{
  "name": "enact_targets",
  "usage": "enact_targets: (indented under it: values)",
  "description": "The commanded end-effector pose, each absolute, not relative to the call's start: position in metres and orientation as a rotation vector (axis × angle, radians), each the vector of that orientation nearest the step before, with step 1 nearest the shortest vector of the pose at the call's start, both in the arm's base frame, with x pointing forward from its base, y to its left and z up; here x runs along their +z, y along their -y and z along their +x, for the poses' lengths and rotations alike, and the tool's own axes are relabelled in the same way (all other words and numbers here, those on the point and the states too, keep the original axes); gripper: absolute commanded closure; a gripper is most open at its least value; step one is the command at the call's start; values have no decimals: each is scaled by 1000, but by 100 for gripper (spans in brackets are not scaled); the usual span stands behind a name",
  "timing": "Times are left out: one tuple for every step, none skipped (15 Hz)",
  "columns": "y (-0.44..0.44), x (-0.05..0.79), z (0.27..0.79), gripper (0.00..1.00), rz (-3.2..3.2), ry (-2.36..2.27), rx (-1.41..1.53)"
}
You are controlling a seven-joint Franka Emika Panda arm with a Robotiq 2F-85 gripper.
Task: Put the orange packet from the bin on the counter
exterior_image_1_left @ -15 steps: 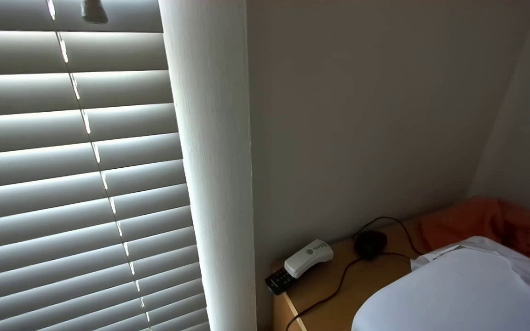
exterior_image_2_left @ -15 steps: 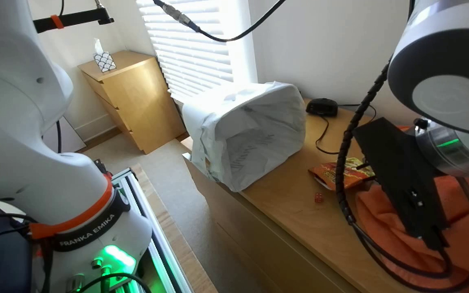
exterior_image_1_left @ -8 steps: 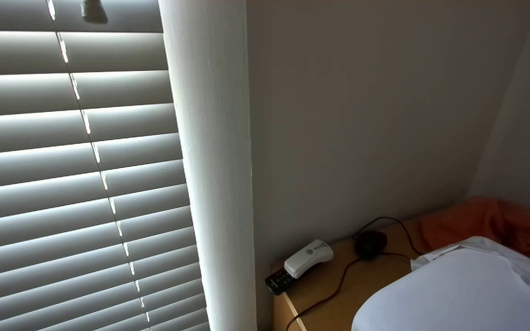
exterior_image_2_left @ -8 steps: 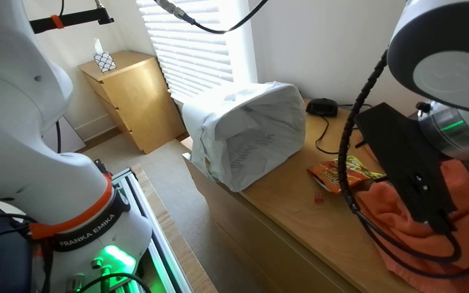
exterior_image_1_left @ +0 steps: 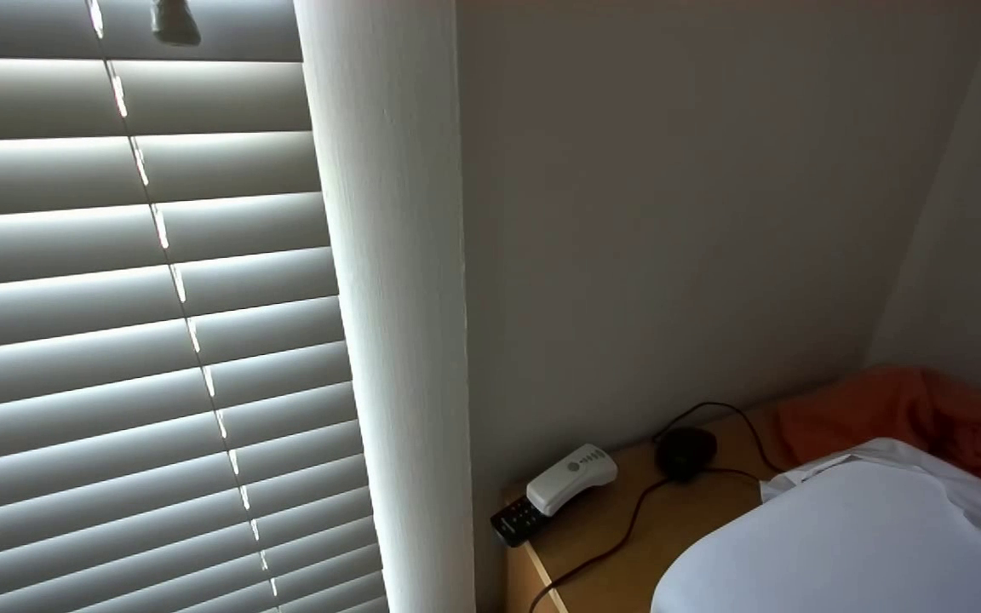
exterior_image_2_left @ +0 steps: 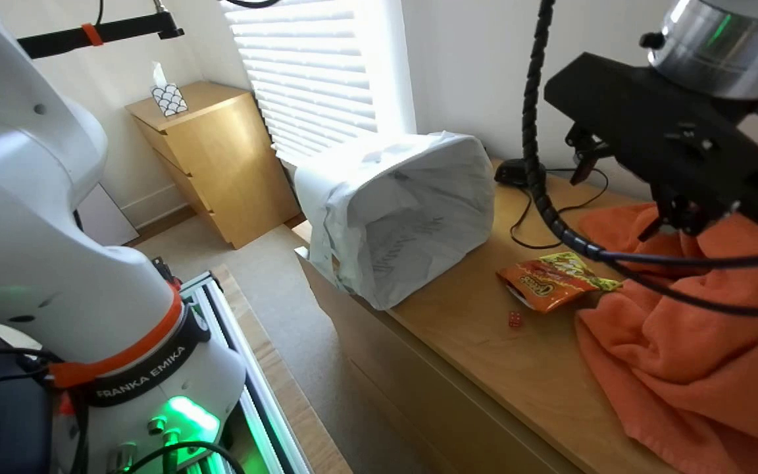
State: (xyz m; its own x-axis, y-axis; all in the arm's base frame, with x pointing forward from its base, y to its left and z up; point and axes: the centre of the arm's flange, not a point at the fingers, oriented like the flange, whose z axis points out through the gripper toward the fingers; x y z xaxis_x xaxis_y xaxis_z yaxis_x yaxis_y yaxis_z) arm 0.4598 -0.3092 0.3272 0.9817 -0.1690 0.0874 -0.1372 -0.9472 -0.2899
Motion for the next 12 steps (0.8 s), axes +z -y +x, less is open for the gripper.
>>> enact_targets:
  values:
    - [265, 357, 448, 0, -3003, -210, -145]
    - [257, 362, 449, 0, -3042, -205, -155]
    - [249, 367, 449, 0, -3075, -201, -171]
    - [240, 372, 449, 0, -3107, -198, -185]
    - [235, 373, 448, 0, -3130, -196, -195]
    - [231, 374, 446, 0, -3150, -200, -205]
    - [248, 370, 466, 0, -3106, -178, -193]
    - [242, 372, 464, 0, -3121, -179, -200]
    - [239, 373, 462, 0, -3126, -180, -200]
    - [238, 373, 461, 0, -3127, -177, -200]
    - [238, 373, 459, 0, -3127, -177, -200]
    - [238, 373, 459, 0, -3127, -177, -199]
